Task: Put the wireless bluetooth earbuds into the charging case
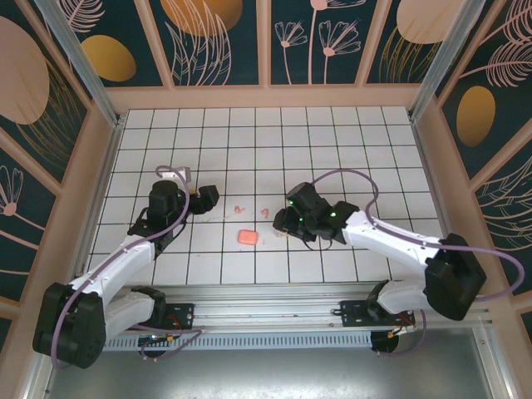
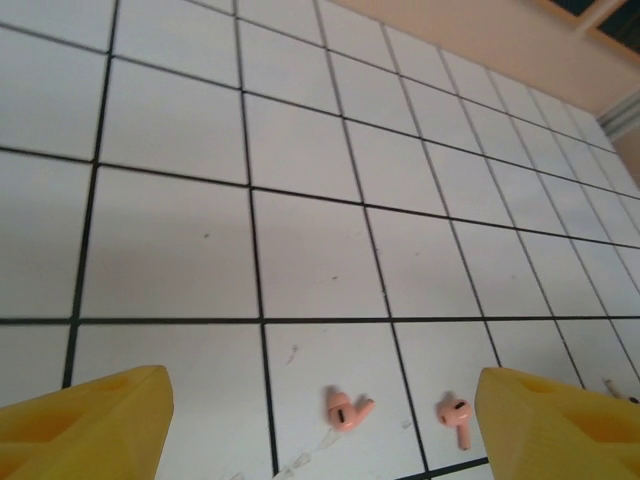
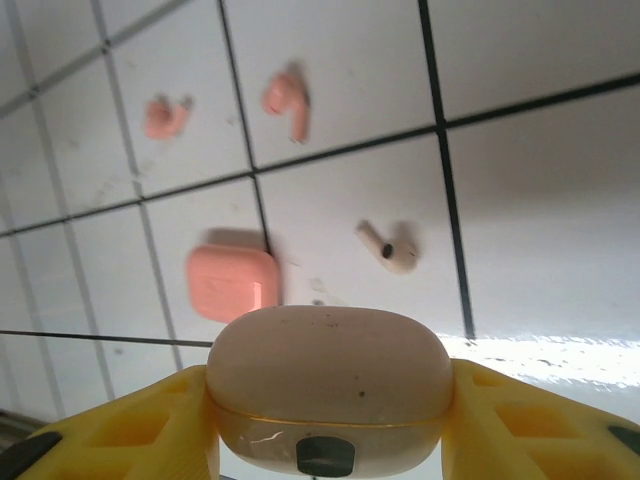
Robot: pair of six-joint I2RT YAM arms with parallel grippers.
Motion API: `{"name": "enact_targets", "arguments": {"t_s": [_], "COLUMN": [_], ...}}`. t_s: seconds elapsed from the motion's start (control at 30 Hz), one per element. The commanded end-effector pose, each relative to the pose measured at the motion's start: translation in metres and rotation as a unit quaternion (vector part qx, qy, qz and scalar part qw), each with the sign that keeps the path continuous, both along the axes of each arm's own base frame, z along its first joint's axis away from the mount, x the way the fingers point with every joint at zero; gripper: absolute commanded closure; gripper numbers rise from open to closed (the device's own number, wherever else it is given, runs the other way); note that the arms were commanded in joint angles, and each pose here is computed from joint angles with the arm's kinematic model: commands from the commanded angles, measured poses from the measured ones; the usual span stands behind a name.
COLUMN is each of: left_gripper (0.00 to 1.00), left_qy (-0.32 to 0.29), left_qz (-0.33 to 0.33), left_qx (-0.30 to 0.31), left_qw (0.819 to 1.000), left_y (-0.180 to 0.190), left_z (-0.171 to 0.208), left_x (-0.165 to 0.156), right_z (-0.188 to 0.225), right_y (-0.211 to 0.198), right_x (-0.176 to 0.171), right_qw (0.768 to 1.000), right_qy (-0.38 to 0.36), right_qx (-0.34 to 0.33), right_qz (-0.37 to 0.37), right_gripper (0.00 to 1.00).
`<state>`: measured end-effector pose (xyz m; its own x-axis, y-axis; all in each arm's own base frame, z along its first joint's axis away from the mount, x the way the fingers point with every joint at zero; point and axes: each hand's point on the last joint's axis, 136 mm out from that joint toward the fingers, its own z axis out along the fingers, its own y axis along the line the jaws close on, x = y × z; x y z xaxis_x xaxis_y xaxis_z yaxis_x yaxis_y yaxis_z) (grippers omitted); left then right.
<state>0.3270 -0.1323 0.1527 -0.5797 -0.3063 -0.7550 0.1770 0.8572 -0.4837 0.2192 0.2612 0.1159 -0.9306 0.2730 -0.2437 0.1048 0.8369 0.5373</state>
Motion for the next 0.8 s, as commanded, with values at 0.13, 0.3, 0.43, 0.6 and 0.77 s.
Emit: {"name": "enact_targets", "arguments": {"t_s": [0.13,0.3,0.43,0.6,0.77], "left_gripper": [0.22,0.26,0.30,0.30,0.28], "left_qy": [-0.098,-0.130,-0.159,-0.185,-0.183], "left_qz": [-0.080,-0.105,-0.123,-0.149,-0.156], "left_qx": [-0.001,-0.002,-0.001,0.016,0.015], "left_qw": [0.992,0.986,0.980,0.971,0.971], "left_y": [-0.026,-0.038,-0.049,-0.063,-0.068], "left_z": [0.053,0.069,0.081,0.086,0.079], "left_x": [0.006,0.002,-0.002,-0.007,-0.007], "right_z": [0.039,0.054,0.063,0.071,0.074], "right_y": [-0.008,-0.010,-0.008,-0.006,-0.007], "right_x": [0.023,0.030,0.035,0.041,0.049], "right_qw": [0.993,0.988,0.985,0.981,0.980], "right_qy": [-0.065,-0.083,-0.092,-0.100,-0.100], "right_qx": [0.093,0.124,0.143,0.162,0.171], "right_qz": [-0.038,-0.041,-0.037,-0.035,-0.038], "right_gripper": [0.49,0.50,0.50,0.51,0.51]}}
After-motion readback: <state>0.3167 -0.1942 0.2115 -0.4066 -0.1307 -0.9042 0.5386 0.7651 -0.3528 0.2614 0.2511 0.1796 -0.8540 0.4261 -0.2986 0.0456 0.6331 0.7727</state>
